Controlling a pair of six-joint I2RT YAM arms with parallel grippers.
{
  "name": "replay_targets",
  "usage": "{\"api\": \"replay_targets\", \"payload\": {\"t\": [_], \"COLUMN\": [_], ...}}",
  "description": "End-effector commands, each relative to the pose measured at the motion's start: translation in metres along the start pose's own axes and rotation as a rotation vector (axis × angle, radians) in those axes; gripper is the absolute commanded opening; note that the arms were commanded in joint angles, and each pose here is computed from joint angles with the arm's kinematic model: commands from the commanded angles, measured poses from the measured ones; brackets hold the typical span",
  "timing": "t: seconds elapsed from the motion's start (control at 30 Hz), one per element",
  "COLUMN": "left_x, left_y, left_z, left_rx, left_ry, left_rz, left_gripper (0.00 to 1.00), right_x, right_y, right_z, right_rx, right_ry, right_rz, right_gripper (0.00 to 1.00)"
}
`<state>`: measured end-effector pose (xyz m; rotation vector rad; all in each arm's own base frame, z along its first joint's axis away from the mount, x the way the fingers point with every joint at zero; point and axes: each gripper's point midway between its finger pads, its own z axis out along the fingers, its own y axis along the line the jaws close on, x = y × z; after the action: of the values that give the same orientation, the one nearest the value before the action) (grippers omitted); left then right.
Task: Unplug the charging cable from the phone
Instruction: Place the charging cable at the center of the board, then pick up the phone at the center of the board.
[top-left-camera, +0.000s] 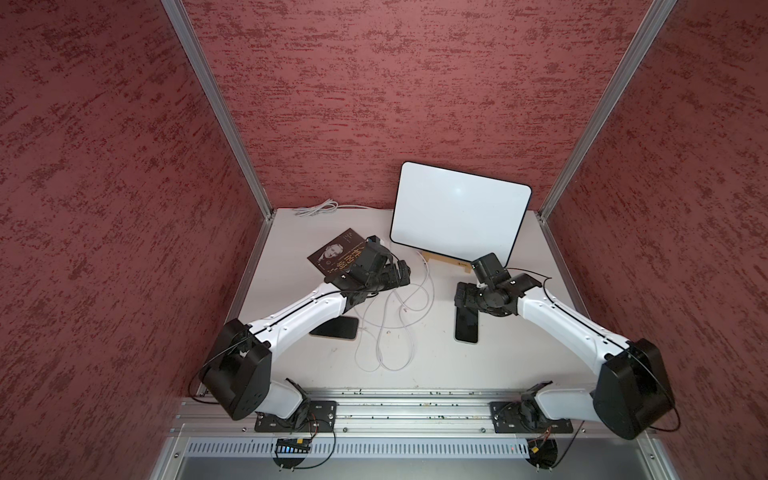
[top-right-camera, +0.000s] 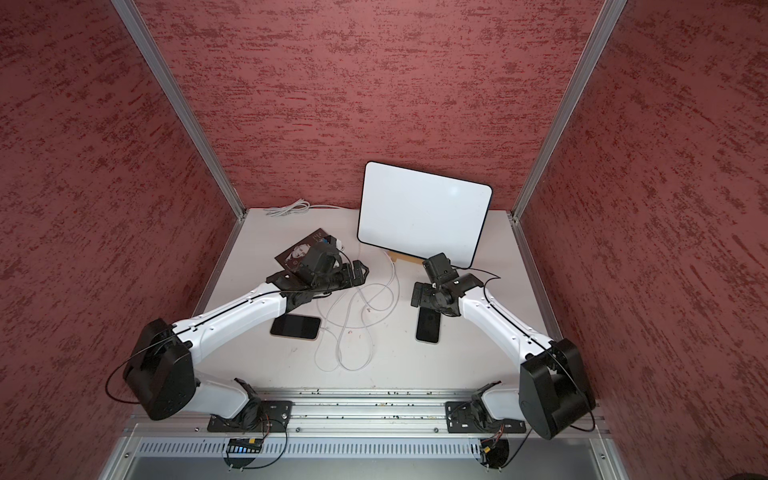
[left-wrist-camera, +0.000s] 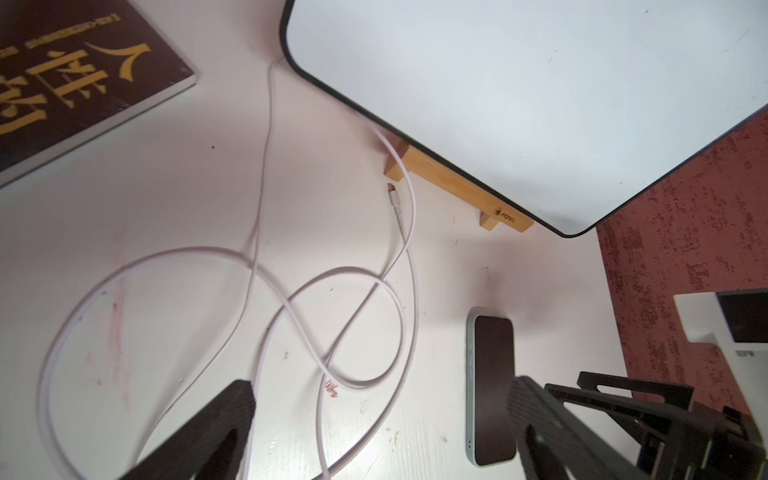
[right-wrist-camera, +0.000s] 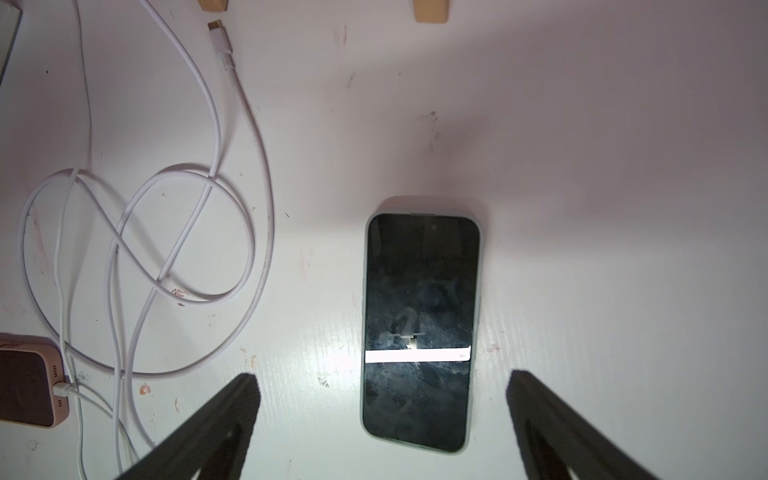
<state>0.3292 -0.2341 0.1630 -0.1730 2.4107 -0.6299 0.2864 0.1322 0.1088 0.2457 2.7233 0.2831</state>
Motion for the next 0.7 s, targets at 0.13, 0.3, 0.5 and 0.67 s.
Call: {"api": "replay_targets", "payload": {"t": [0.13, 0.3, 0.5, 0.67], "left_x": [0.030, 0.044, 0.063, 0.078], "left_y": [0.084, 0.109, 0.136, 0.157], "left_z": [-0.040, -0.058, -0.070, -0.073], "left_rx": [-0.214, -0.276, -0.360, -0.434], "left_ry": [-0.008, -0.010, 0.017, 0.053], "left_rz": [-0.175, -0.217, -0.316, -0.409], "left_gripper": [1.00, 1.00, 1.00, 1.00], "right_x": [0.002, 0.003, 0.000, -0.010], "right_y": [0.004, 0.006, -0.001, -0.006], "right_z": [0.007, 0.011, 0.006, -0.012], "right_rx": [-0.006, -0.009, 0.025, 0.036], "right_ry": [0.001, 0.012, -0.010, -0.090], "right_rz": [-0.006, 0.014, 0.036, 0.039], "right_gripper": [0.99, 0.99, 0.99, 0.99]}}
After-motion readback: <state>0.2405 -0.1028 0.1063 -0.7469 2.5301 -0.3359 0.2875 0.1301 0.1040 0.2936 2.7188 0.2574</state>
